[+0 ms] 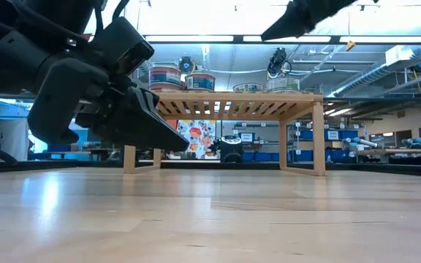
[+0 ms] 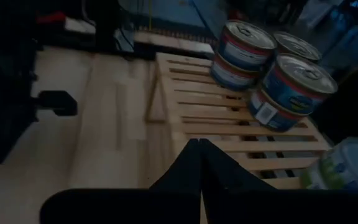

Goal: Stack canned seafood by type on shelf
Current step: Return to Home Position

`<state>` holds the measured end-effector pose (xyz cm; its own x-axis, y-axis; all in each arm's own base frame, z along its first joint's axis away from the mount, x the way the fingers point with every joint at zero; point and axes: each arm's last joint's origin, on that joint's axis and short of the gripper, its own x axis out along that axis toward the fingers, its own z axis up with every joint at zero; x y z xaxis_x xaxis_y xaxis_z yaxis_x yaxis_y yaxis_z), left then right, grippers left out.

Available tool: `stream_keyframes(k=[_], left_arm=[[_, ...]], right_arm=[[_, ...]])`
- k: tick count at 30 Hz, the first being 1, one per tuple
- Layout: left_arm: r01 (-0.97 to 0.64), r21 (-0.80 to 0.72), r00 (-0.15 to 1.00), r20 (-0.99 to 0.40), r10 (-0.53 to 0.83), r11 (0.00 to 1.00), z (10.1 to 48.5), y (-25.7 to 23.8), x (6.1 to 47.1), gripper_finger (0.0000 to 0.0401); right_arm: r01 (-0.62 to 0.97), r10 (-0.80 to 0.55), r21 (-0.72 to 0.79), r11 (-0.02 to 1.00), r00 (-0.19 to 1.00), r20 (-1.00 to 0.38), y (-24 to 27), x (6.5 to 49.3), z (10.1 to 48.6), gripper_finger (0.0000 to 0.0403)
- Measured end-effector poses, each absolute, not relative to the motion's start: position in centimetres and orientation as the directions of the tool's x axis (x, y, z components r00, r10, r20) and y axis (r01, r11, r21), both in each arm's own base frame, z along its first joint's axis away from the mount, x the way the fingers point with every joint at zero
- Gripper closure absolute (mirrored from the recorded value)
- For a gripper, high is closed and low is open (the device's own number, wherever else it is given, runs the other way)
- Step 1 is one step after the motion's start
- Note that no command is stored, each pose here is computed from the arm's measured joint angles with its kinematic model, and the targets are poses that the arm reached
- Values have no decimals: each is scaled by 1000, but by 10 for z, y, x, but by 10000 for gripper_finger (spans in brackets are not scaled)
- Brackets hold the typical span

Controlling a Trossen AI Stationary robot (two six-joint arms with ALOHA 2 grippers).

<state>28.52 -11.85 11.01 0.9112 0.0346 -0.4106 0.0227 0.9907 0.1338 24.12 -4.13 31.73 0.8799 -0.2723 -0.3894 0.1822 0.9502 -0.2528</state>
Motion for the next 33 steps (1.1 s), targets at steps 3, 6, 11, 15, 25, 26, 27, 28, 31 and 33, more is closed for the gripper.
stream_keyframes(k=[3, 6, 11, 15, 25, 26, 27, 28, 31, 33], left_arm=[[48, 123, 911, -413, 7, 991, 110, -119, 285, 396], [57, 134, 911, -412, 3, 989, 112, -119, 285, 396], [64, 141, 932, -361, -8, 988, 129, -118, 285, 396], [72, 155, 945, -326, -18, 985, 141, -118, 283, 396], [163, 120, 949, -291, -122, 979, 158, -102, 287, 396], [163, 124, 950, -286, -122, 979, 159, -99, 288, 396], [161, 127, 952, -280, -121, 979, 160, -96, 288, 396], [164, 124, 954, -274, -126, 979, 161, -93, 288, 396], [157, 116, 958, -259, -123, 981, 165, -84, 284, 396], [146, 118, 964, -241, -114, 982, 170, -79, 279, 396]], right_arm=[[188, -257, -224, 956, 904, -341, -35, 231, 303, 398], [194, -246, -197, 961, 925, -291, -30, 222, 289, 398], [213, -256, -187, 959, 934, -248, -25, 208, 265, 398], [230, -262, -163, 959, 940, -216, -21, 197, 251, 396], [206, -218, -115, 972, 970, -108, -11, 160, 219, 395], [201, -213, -113, 973, 972, -101, -10, 157, 216, 395], [197, -207, -109, 974, 974, -92, -9, 153, 214, 395], [193, -202, -103, 976, 976, -84, -8, 150, 211, 395], [184, -190, -92, 979, 980, -61, -6, 141, 205, 395], [178, -183, -89, 980, 982, -41, -5, 135, 203, 395]])
